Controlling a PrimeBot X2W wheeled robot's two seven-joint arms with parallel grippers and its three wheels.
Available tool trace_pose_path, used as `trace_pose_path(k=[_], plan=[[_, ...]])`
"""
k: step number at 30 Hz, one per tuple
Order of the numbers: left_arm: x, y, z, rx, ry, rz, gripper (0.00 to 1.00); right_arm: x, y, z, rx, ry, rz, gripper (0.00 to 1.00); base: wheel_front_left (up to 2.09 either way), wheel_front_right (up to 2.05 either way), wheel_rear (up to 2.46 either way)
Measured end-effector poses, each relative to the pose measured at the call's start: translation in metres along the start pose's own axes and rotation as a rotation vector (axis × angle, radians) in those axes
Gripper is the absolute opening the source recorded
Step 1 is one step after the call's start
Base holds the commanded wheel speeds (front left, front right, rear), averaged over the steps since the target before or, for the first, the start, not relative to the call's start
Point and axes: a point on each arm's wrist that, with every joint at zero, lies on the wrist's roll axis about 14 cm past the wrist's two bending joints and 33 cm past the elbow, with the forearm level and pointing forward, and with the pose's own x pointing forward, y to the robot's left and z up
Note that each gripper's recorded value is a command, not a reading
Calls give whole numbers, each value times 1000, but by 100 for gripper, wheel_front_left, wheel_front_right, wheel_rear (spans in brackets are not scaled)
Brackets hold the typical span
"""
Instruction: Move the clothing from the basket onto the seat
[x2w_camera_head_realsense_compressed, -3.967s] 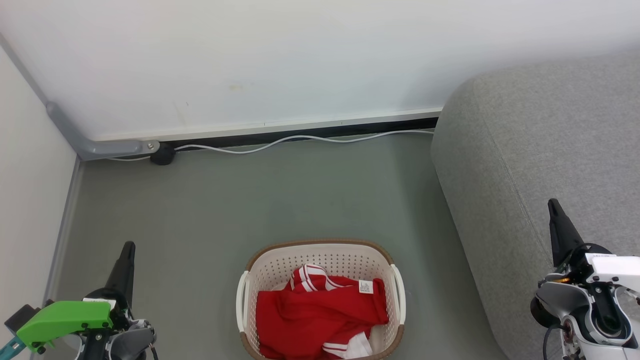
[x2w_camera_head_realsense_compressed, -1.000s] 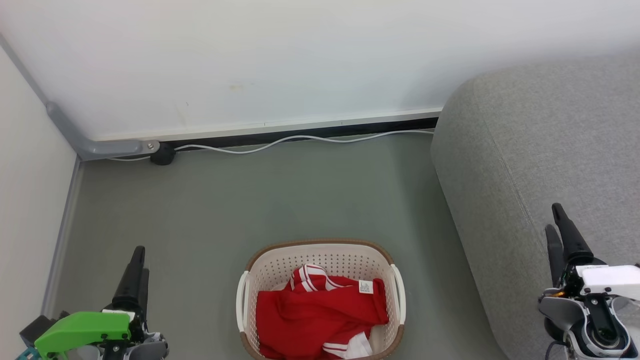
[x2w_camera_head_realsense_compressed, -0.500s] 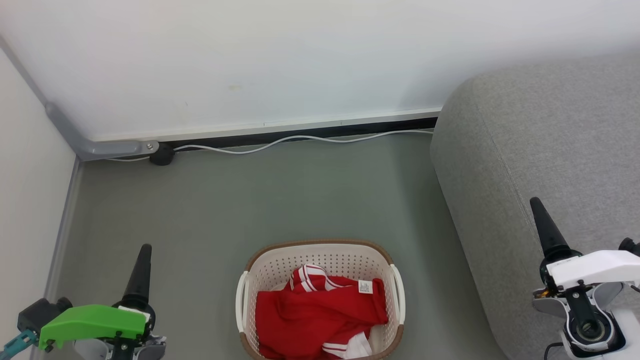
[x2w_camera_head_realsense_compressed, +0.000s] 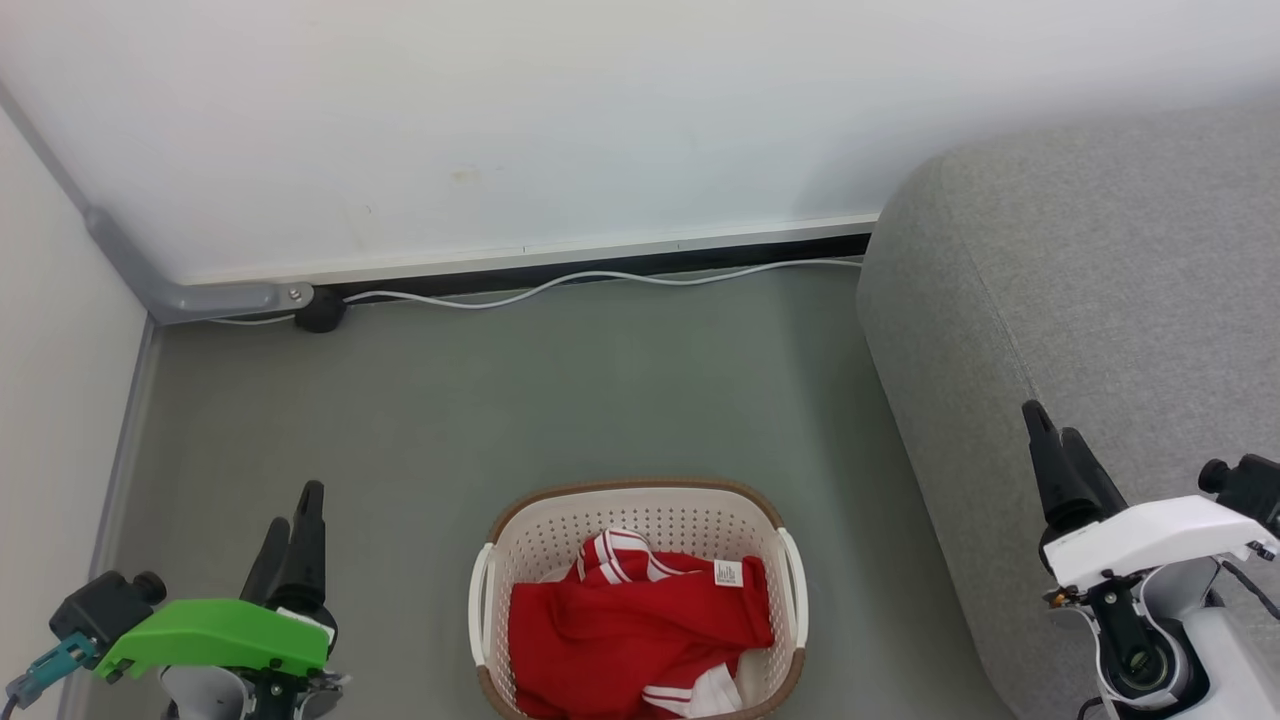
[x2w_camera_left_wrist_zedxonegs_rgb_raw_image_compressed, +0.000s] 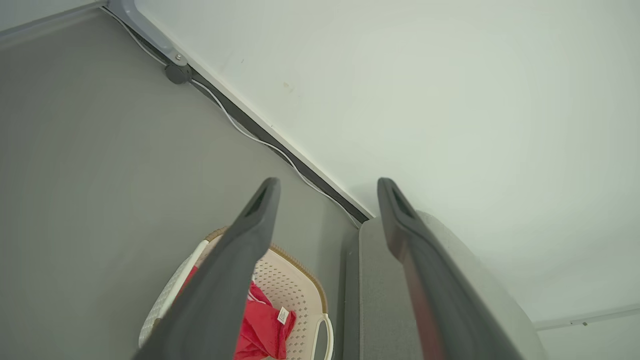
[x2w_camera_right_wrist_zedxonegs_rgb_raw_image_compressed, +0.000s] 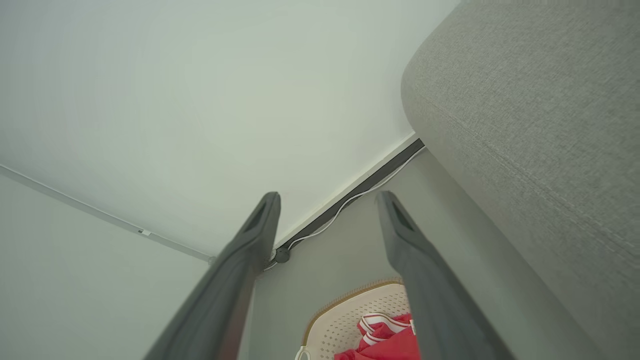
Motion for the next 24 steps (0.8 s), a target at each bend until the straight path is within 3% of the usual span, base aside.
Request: trace_pose_path(k=[24], plan=[[-1, -20, -5, 311, -34, -70, 100, -5, 13, -1, -412, -44, 48, 100, 0, 0, 0]])
